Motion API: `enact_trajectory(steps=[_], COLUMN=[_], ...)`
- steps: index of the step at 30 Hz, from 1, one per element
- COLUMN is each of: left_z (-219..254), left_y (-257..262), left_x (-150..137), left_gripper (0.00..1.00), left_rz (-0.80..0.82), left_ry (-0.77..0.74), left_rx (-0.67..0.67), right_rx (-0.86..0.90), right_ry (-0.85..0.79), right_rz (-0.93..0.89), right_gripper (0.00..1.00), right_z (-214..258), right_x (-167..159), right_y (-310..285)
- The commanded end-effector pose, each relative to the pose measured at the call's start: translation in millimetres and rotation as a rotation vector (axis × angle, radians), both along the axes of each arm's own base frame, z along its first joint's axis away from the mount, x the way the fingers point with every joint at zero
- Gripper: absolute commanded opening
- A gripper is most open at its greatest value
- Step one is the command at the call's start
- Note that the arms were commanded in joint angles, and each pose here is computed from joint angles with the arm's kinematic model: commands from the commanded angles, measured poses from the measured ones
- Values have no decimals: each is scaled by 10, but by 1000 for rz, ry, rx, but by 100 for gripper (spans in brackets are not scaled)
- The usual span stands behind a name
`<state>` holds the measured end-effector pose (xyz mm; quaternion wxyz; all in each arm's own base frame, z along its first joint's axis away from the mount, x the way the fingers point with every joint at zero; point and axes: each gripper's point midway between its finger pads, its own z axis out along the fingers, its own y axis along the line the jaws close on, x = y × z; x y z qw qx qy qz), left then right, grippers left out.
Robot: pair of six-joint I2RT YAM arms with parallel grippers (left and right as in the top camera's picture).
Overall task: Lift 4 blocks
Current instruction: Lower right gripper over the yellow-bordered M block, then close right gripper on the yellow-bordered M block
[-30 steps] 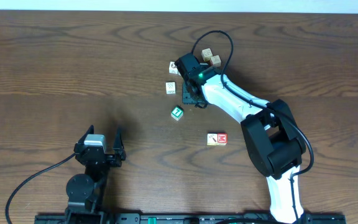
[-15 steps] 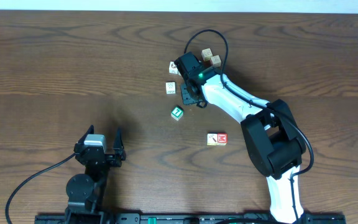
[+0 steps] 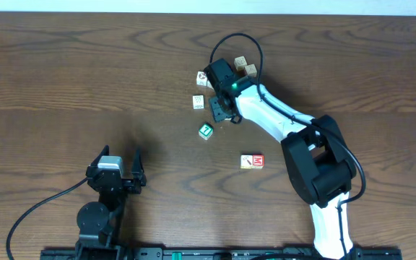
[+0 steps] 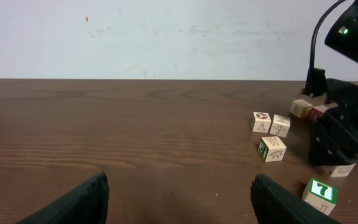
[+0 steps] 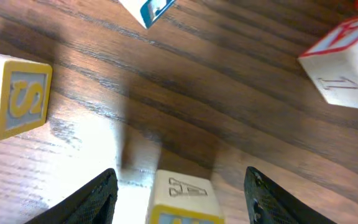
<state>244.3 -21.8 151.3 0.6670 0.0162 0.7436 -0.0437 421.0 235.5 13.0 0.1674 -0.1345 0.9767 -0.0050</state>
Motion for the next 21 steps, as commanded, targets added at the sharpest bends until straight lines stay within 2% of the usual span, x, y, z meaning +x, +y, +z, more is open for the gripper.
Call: enact_trajectory(steps=[1,5,11,21], left_z=[-154,-154,-154,-154], left_y=[23,23,23,23], left_x=[-11,-11,-11,-11], left_gripper=[73,73,73,73], left_rz=[14,14,14,14], left_ry=[51,51,51,51], left_rx=[2,2,2,2], right_rx=[67,104,123,119], right_ry=[-63,-48,-10,-12], right_rz=[-82,-193,-313,-297], right_gripper=[61,56,56,57], right_z=[426,536,523,502], right_x=[106,39,-52,-68], right_y=[23,-18,-71,-25])
